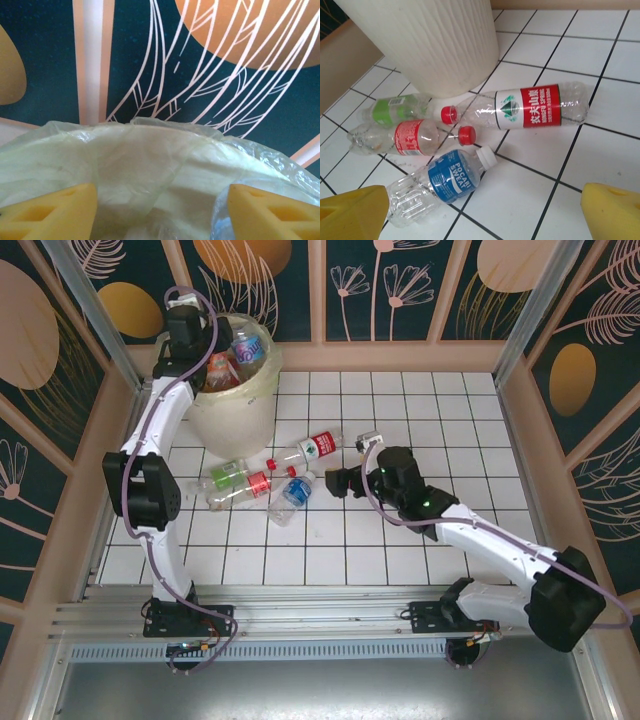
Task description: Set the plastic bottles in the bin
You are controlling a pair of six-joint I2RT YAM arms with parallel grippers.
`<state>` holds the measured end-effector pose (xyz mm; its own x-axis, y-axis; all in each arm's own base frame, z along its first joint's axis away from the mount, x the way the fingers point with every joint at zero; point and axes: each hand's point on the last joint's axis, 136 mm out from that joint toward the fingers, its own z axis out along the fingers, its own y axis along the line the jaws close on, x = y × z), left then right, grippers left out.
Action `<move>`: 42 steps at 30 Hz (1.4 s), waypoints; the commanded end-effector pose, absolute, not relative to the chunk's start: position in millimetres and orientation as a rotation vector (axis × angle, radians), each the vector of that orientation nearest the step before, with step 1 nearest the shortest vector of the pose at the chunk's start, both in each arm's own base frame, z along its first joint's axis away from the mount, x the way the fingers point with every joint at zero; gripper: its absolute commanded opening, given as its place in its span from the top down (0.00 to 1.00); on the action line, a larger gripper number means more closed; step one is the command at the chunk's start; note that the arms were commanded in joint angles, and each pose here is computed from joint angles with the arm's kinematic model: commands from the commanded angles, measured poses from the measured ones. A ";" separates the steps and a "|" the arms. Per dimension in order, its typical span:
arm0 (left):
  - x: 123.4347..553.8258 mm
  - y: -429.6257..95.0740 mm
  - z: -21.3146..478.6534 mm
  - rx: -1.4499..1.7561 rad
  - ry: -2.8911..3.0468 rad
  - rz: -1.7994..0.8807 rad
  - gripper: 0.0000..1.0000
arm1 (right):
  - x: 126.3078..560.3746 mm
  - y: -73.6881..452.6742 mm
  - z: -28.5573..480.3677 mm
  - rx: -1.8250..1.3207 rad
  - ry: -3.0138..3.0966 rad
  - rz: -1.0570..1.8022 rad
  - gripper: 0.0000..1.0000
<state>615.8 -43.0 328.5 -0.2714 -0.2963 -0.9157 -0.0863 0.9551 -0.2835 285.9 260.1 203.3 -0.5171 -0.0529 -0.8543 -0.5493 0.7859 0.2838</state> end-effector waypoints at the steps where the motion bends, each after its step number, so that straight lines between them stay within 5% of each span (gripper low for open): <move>1: 617.7 -39.9 346.0 -0.293 1.803 -0.225 0.23 | 286.1 272.3 213.9 -0.492 2.036 0.706 0.01; 12: 563.2 -58.1 402.1 -0.180 1.760 -0.345 0.02 | 276.3 278.6 213.9 -0.527 2.060 0.774 0.01; 21: 483.4 -85.2 417.9 0.031 1.756 -0.458 0.01 | 261.4 273.1 220.4 -0.578 2.054 0.799 0.01; 32: 379.7 -169.5 339.3 0.365 1.976 -0.684 0.02 | 248.3 273.6 225.5 -0.546 2.123 0.903 0.01; 42: 333.8 -204.9 225.8 0.441 2.306 -0.661 0.04 | 252.8 252.7 220.3 -0.415 2.144 0.858 0.02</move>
